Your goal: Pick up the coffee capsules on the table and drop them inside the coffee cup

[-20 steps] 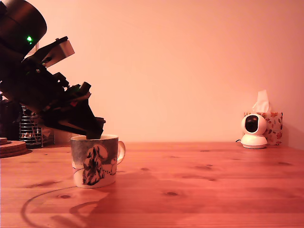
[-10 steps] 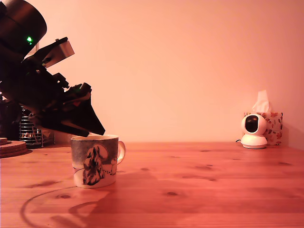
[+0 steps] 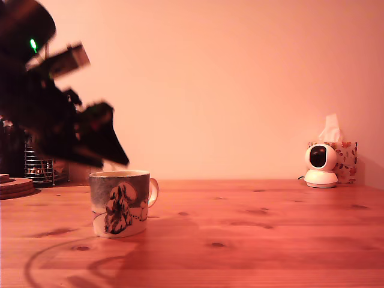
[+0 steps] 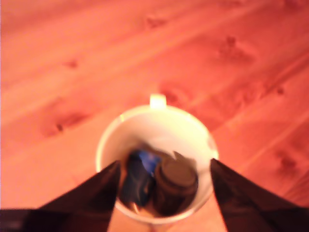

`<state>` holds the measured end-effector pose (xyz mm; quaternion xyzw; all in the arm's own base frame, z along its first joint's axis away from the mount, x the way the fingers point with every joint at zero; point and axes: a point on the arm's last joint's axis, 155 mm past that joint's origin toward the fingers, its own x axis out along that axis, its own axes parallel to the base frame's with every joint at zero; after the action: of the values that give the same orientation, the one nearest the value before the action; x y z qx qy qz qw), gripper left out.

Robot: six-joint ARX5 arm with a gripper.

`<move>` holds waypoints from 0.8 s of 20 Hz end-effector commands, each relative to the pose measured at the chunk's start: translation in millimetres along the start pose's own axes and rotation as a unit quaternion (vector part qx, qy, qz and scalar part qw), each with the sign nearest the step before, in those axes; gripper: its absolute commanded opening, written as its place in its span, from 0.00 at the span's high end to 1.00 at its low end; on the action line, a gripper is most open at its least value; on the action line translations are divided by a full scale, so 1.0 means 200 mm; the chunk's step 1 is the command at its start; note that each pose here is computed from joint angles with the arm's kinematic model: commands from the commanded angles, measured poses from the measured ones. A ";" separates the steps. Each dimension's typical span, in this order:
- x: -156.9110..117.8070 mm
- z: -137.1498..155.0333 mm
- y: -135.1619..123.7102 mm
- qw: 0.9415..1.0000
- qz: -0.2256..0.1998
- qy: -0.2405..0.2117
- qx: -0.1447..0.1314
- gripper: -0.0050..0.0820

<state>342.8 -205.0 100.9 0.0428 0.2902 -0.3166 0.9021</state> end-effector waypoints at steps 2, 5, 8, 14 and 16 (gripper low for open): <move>-0.07 0.09 -0.01 1.000 0.001 -0.026 0.008 0.79; -0.14 0.14 -0.03 0.999 0.002 -0.038 0.011 0.96; -0.21 0.13 -0.02 0.999 0.009 -0.036 0.008 0.96; -0.36 0.12 0.12 0.996 0.068 -0.059 -0.010 0.96; -0.41 0.06 0.18 0.994 0.086 -0.066 -0.021 0.96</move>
<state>324.5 -141.0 168.7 0.0307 0.2173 -0.2401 0.9456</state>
